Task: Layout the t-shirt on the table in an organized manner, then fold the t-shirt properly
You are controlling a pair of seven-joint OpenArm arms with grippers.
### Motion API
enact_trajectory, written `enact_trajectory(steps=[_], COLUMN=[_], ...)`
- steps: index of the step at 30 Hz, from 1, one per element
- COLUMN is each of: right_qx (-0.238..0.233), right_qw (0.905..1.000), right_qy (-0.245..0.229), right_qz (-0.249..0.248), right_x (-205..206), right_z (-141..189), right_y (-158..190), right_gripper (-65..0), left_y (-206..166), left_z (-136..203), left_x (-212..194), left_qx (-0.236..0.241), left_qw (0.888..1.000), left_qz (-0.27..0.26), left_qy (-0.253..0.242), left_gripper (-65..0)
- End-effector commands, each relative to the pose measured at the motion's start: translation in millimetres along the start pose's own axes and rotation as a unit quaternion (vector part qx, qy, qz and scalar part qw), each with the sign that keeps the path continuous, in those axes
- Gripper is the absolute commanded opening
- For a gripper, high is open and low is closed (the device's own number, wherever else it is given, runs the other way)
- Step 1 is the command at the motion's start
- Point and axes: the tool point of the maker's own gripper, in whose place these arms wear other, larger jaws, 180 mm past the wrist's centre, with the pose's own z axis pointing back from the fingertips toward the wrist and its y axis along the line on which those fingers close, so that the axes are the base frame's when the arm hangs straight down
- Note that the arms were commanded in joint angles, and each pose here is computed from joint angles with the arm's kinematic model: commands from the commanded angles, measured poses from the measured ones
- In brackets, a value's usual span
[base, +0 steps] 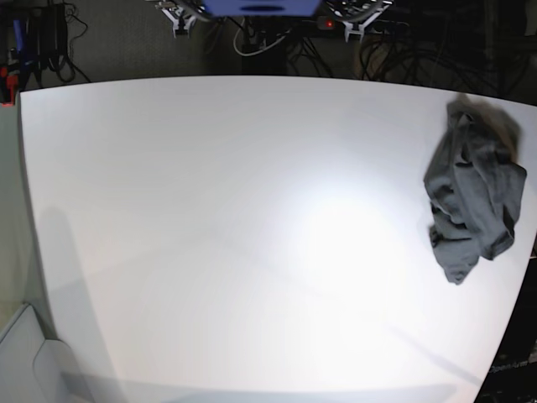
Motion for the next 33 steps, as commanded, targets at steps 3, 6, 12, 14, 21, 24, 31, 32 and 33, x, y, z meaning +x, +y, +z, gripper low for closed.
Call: enact_trajectory(steps=[3,6,12,14,21,24,31,32,33], right_qx=[0.006,0.006,0.006,0.006,0.006,0.006,0.006,0.006,0.006], right_qw=[1.0,1.0,1.0,1.0,1.0,1.0,1.0,1.0,1.0], right_qy=[0.002,0.002,0.003,0.004,0.004,0.003,0.002,0.002,0.002], right_qz=[-0.003,-0.003,-0.003,-0.003,-0.003,-0.003,-0.003,-0.003,-0.003], right_x=[-1.8,-1.8,-2.3,-2.6,-2.6,-1.6,0.2,0.2,0.2], right_z=[0.0,0.0,0.0,0.0,0.0,0.0,0.1,0.1,0.1], right_y=[3.1,3.1,3.2,3.2,3.2,3.2,3.3,3.3,3.3], right_gripper=[-65.0,-65.0,-65.0,-65.0,-65.0,-65.0,-65.0,-65.0,-65.0], left_y=[1.1,0.8,0.8,0.8,0.8,0.8,4.9,4.9,4.9], left_z=[0.0,0.0,0.0,0.0,0.0,0.0,0.1,0.1,0.1], left_x=[0.4,0.4,0.2,0.2,0.2,0.2,0.1,0.1,0.1], left_qx=[0.002,0.001,0.001,0.001,0.001,0.001,0.004,0.004,0.004], left_qw=[1.0,1.0,1.0,1.0,1.0,1.0,1.0,1.0,1.0], left_qz=[0.0,0.0,0.0,0.0,0.0,0.0,-0.001,-0.001,-0.001], left_qy=[0.0,0.0,0.0,0.0,0.0,0.0,0.0,0.0,0.0], left_gripper=[-64.7,-64.7,-64.6,-64.6,-64.6,-64.6,-64.6,-64.7,-64.7])
